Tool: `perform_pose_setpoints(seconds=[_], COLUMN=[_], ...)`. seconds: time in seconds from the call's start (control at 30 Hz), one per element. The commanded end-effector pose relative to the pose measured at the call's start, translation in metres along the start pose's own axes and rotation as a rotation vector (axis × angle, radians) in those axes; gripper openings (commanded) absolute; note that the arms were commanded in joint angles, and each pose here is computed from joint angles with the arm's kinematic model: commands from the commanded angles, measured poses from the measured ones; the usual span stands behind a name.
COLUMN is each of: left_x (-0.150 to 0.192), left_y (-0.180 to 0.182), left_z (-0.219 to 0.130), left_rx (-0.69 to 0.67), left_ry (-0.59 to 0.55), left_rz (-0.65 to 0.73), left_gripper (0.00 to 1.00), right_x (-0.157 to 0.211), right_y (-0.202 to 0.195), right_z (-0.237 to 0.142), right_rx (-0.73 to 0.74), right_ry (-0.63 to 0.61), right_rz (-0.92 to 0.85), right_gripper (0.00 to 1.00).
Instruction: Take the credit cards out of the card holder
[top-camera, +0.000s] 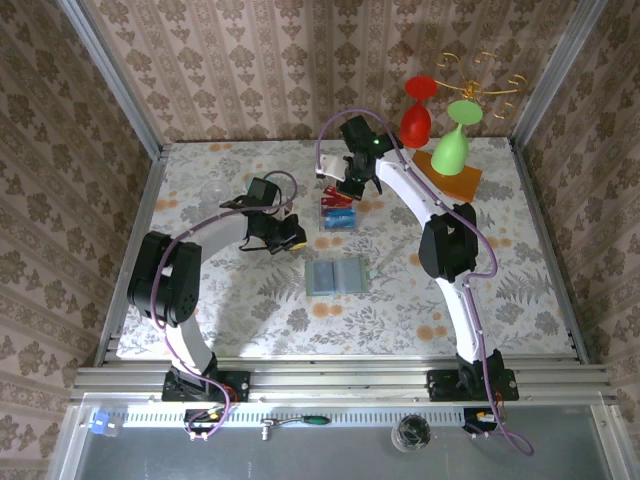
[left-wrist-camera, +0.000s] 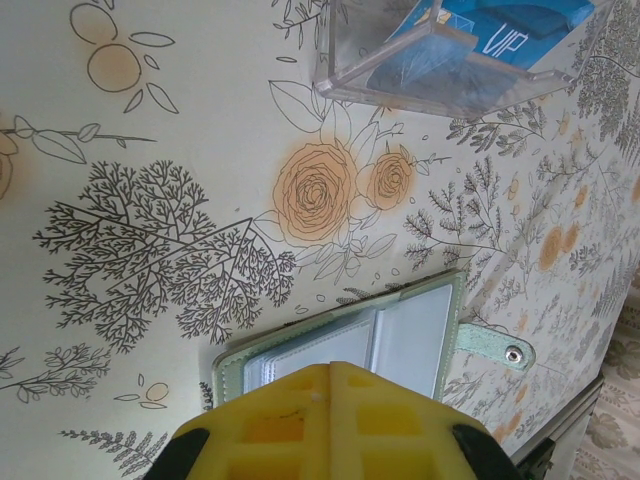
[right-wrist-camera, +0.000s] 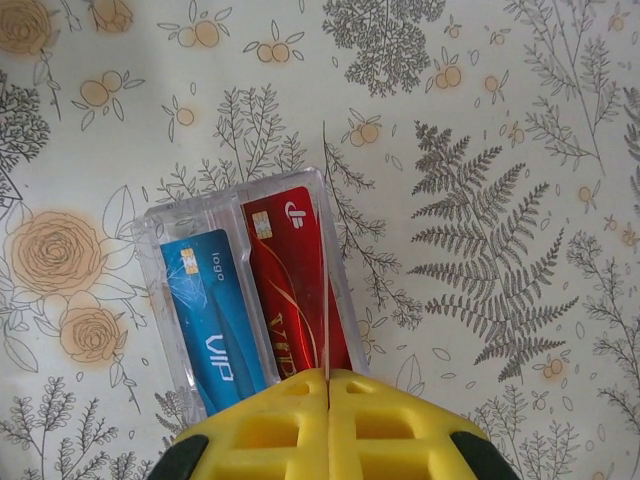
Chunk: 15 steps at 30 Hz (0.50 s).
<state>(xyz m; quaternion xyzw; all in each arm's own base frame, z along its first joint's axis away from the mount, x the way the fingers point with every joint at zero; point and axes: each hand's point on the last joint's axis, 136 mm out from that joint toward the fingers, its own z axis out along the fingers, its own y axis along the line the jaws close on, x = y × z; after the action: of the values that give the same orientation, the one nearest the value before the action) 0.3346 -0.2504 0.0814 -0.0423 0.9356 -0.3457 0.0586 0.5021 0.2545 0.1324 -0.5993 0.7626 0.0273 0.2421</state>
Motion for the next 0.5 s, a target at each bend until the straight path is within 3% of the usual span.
perform_pose_setpoints(seconds=[0.0, 0.2, 0.47], left_x=[0.001, 0.000, 0.002], left_y=[0.006, 0.007, 0.002], left_z=[0.001, 0.004, 0.003], left_rx=[-0.016, -0.011, 0.006], left_ry=[0.014, 0.018, 0.016], left_rz=[-0.023, -0.032, -0.029], left_gripper=[0.00, 0.00, 0.00], right_x=[0.006, 0.007, 0.000], right_y=[-0.003, -0.004, 0.000], right_z=[0.003, 0.003, -0.008], right_rx=[-0.003, 0.008, 0.003], right_ry=[0.028, 0.036, 0.003], right_rz=[-0.025, -0.011, 0.045], right_gripper=[0.00, 0.17, 0.17])
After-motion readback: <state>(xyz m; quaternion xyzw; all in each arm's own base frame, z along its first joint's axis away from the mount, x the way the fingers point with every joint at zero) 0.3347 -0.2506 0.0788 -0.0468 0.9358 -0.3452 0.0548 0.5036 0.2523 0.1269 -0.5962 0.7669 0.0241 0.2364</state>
